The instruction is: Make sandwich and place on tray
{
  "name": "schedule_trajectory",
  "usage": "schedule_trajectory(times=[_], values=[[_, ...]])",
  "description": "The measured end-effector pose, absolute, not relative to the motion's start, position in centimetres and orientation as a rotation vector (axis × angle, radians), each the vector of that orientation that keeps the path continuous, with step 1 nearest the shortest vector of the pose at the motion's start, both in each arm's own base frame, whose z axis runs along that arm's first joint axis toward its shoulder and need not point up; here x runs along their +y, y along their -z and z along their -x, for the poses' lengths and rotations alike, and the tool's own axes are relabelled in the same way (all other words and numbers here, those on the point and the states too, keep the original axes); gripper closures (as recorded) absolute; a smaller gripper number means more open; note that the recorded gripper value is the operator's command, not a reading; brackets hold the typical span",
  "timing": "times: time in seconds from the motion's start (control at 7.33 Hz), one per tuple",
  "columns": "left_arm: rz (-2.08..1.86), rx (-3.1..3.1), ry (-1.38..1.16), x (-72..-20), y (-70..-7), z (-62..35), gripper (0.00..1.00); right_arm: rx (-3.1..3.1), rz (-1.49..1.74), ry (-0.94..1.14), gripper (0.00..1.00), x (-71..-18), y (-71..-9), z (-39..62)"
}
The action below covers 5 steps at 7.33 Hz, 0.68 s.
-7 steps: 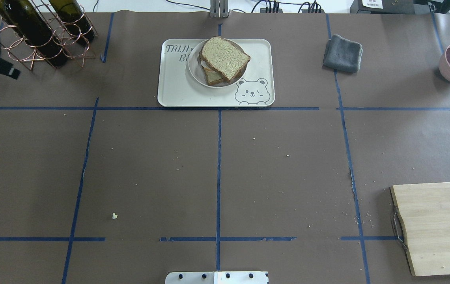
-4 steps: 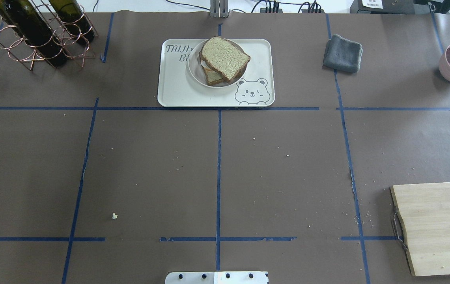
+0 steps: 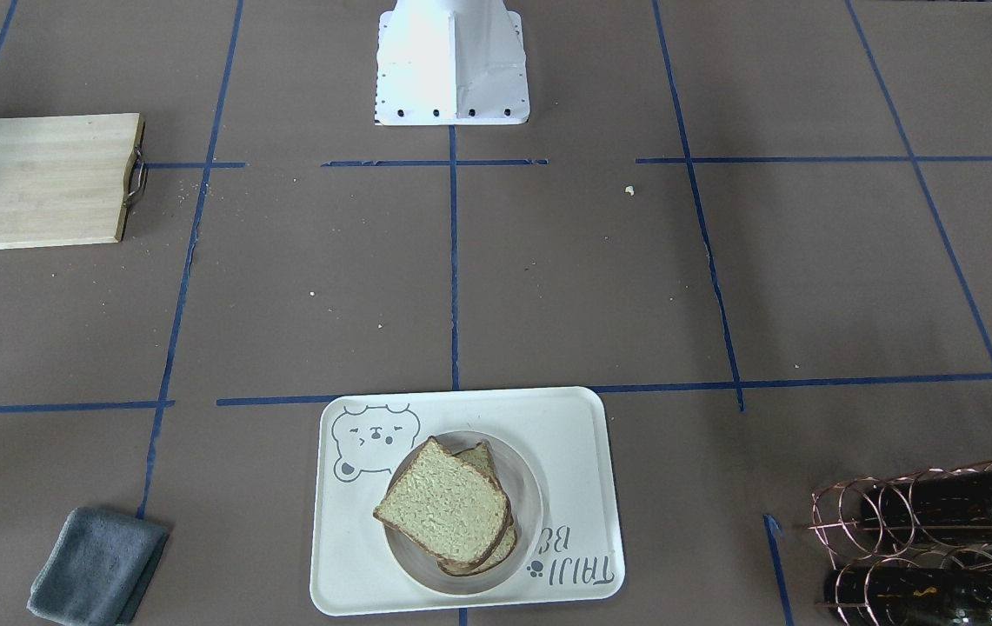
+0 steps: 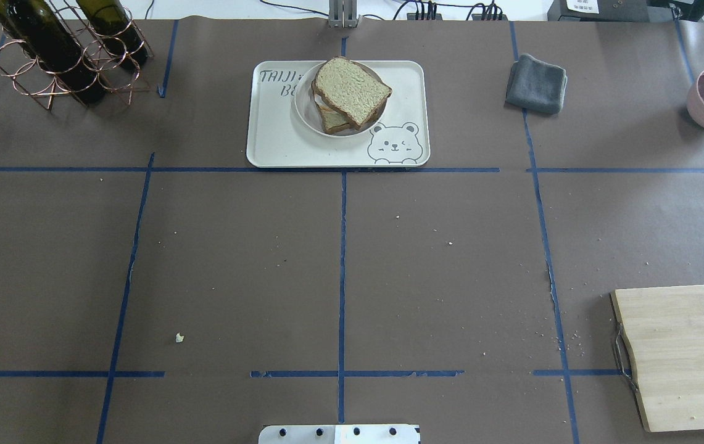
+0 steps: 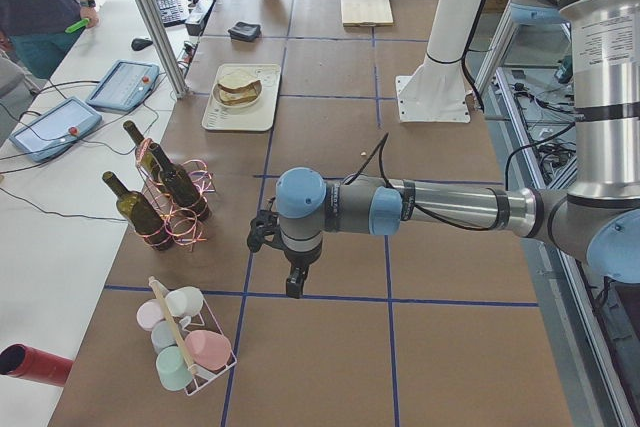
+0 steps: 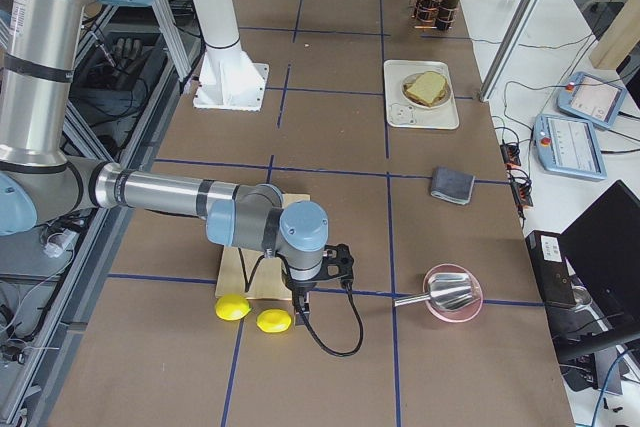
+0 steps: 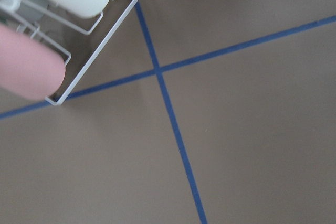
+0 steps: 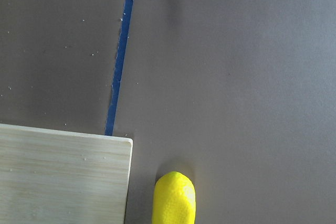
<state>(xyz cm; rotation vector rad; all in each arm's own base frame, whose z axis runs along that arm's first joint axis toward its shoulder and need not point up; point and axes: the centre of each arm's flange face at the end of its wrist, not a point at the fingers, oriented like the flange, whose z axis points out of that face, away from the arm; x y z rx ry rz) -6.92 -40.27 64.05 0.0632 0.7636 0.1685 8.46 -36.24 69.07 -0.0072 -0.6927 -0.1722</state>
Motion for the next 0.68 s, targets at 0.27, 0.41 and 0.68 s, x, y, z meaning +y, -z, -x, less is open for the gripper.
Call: schedule_trajectory(times=[0.27, 0.41, 0.68], values=[[-0.051, 0.758, -0.162, -39.91, -64.43, 6.97, 0.0, -0.693, 0.007, 0.173, 0.0, -36.12, -69.06, -8.46], [-0.054, 0.757, -0.163, -39.86, -64.26, 6.98, 0.0, -0.693, 0.008, 0.174, 0.0, -35.99, -69.09, -8.45], [-0.052, 0.756, -0.164, -39.74, -64.36, 6.99, 0.0, -0.694, 0.011, 0.175, 0.0, -35.79, -69.24, -8.44]])
